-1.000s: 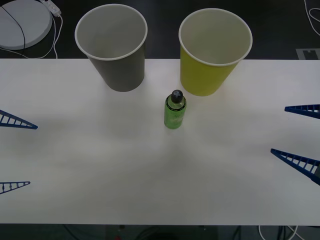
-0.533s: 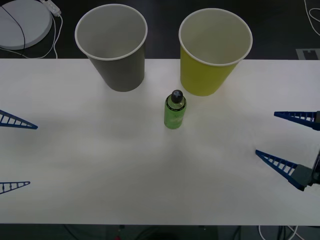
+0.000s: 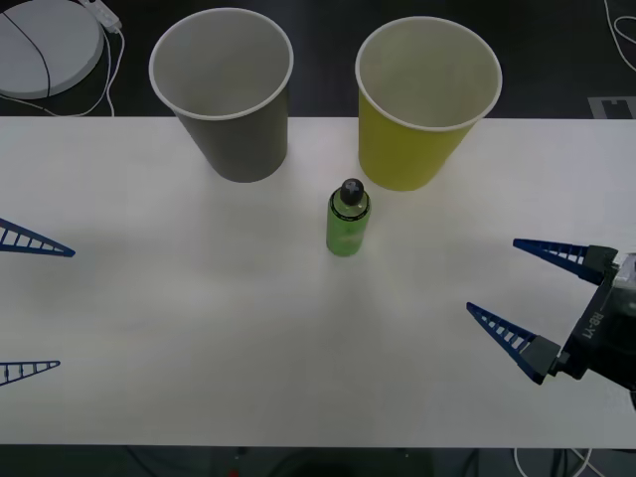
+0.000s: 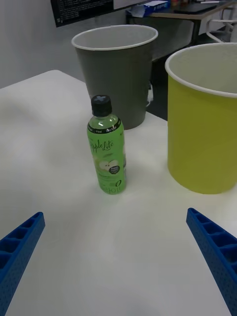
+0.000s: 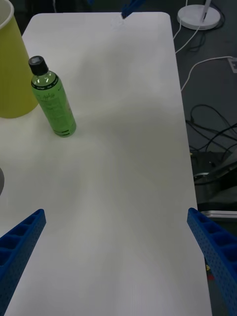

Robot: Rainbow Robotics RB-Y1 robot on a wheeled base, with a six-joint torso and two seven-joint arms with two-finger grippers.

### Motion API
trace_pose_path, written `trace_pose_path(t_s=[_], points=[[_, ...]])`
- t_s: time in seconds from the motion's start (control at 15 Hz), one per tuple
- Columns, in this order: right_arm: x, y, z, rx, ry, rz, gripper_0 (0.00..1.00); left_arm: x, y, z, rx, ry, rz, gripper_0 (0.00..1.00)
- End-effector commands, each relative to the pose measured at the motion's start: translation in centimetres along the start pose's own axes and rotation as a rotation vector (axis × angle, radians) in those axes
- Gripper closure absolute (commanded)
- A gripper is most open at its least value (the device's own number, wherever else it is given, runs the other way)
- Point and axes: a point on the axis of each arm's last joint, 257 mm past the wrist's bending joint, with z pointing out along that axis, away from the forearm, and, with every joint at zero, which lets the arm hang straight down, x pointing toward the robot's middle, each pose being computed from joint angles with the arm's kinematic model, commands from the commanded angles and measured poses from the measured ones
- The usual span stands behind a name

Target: Put the can into the green bin and the plastic bottle into the gray bin

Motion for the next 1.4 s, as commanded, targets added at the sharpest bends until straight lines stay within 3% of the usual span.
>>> trace_pose_path(t_s=[0.07,0.8,1.4], points=[[0.5,0.5,1.6,0.027,-0.007,-0.006,0.0,0.0,0.0,0.0,0.0,0.0,0.0,0.0],[1.3,1.3,6.9,0.14,-0.006,0.047,0.0,0.0,0.0,0.0,0.0,0.0,0.0,0.0],[1.5,-0.1,10.8,0.152,-0.032,0.062,0.0,0.0,0.0,0.0,0.0,0.0,0.0,0.0]])
